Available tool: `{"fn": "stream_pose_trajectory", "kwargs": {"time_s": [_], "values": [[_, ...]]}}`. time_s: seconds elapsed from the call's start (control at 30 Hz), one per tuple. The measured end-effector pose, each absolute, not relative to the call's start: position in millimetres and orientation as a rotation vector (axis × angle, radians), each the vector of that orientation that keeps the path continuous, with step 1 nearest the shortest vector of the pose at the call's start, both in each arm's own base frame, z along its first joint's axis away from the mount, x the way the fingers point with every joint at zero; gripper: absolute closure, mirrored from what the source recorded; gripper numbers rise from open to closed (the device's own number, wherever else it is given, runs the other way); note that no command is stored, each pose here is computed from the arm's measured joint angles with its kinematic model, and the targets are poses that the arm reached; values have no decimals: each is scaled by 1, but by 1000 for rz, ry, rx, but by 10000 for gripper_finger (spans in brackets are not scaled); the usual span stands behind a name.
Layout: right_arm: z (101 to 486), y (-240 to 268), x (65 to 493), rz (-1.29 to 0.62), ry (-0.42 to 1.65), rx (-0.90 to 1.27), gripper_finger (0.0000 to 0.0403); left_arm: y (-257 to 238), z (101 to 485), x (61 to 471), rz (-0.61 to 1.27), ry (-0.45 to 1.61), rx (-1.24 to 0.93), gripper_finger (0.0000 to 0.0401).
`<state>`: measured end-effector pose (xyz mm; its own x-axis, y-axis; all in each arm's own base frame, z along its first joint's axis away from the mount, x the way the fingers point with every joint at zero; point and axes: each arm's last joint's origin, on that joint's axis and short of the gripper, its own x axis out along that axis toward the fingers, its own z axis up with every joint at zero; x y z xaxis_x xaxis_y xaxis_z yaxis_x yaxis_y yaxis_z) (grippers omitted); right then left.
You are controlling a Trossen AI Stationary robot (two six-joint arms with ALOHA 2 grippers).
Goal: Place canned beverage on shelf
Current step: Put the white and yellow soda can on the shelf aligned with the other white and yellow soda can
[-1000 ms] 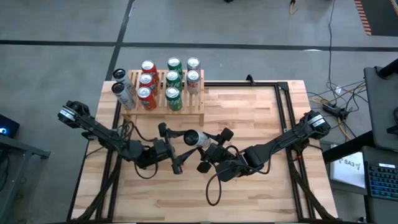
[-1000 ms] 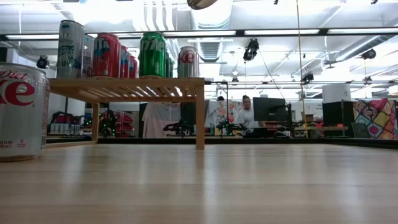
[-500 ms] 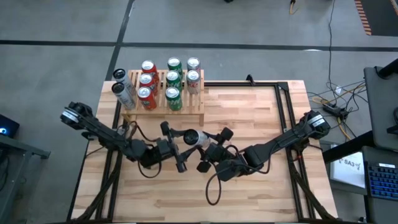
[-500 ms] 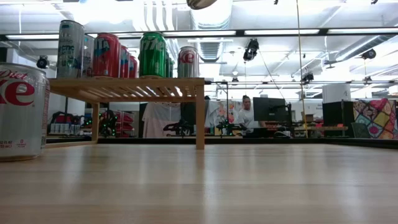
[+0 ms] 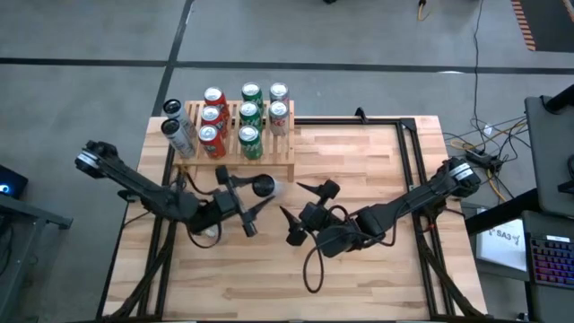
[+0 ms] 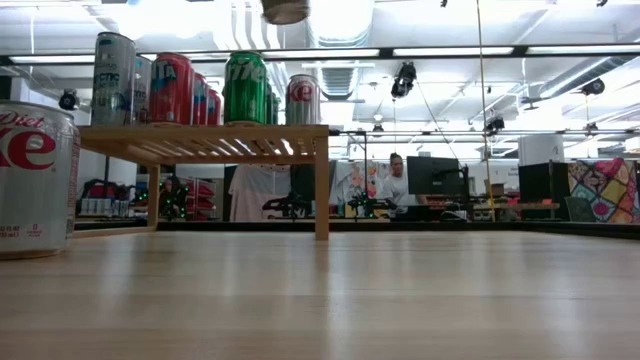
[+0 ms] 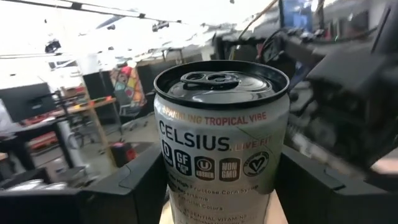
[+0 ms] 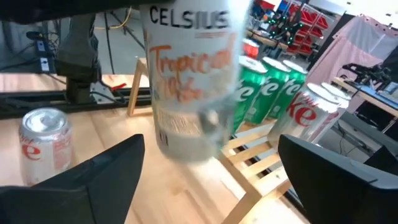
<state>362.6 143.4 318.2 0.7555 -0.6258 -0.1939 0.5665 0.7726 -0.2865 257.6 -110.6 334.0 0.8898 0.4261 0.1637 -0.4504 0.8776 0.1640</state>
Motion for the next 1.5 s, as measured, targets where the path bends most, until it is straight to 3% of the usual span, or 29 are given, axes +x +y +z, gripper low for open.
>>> {"fn": "stream_pose_trajectory", "kwargs": {"time_s": [0.37, 0.63, 0.8, 1.17, 1.5], "values": [[349, 136, 346, -585, 256, -214, 43, -73, 361, 186, 444, 35, 175, 176], [352, 130, 346, -591, 252, -205, 42, -53, 359, 151, 483, 111, 144, 176], [352, 123, 350, -591, 258, -201, 42, -47, 359, 142, 520, 126, 167, 176], [378, 94, 363, -335, 251, -132, 53, -35, 365, 129, 558, 105, 187, 176], [380, 71, 369, -382, 255, -131, 60, -32, 335, 141, 622, 149, 124, 171]]}}
